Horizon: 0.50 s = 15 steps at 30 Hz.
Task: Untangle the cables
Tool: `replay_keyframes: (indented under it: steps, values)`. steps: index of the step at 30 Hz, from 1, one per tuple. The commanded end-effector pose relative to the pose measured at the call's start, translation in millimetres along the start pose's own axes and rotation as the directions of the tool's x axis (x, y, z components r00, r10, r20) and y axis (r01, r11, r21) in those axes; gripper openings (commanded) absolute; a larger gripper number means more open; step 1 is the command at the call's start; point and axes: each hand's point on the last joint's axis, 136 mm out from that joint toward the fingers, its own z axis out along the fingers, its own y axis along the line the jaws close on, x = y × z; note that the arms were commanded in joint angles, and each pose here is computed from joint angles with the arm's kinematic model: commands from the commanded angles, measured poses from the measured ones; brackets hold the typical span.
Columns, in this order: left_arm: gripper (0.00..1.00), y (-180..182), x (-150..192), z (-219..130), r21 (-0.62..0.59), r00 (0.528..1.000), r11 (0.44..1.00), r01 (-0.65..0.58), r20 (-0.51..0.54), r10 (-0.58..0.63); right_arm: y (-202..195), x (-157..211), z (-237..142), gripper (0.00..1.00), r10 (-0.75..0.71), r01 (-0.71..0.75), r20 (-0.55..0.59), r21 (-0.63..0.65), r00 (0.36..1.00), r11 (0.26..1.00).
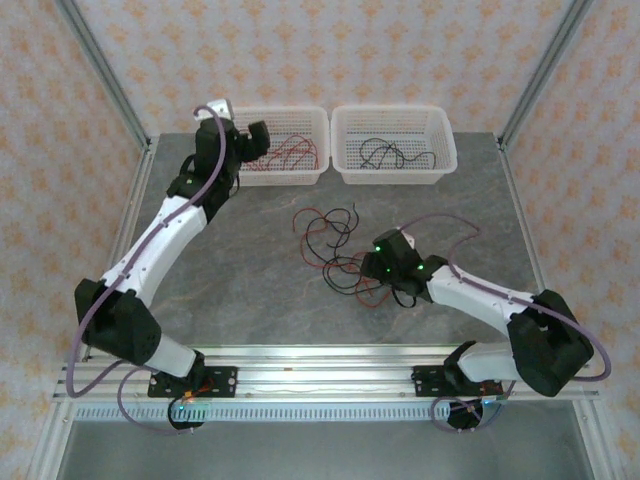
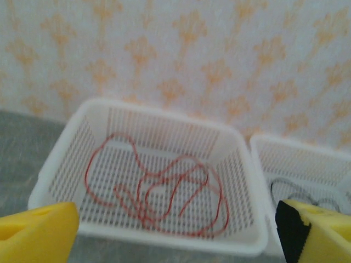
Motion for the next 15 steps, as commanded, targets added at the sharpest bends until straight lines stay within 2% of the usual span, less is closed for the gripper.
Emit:
replay_keyframes:
  steps: [1,7,15]
  values:
    - [0.93,-2.5,12.5,-18.5,0.054,0.997,0.995,0.079,-0.021,-0.078,-20.8,1.2,-3.3,0.66,0.001,0.0,-0.007,0.124,1.0,0.992]
    - [0.92,4.6,53.2,-32.6,0.064,0.992,0.993,0.094,-0.095,-0.088,-30.4,11.2,2.3,0.56,0.016,-0.008,-0.044,0.166,0.999,0.986]
    - [0.91,2.2,86.0,-36.0,0.086,0.986,0.992,0.094,-0.149,-0.08,-35.0,15.0,11.2,0.42,0.026,-0.015,-0.054,0.194,0.998,0.981]
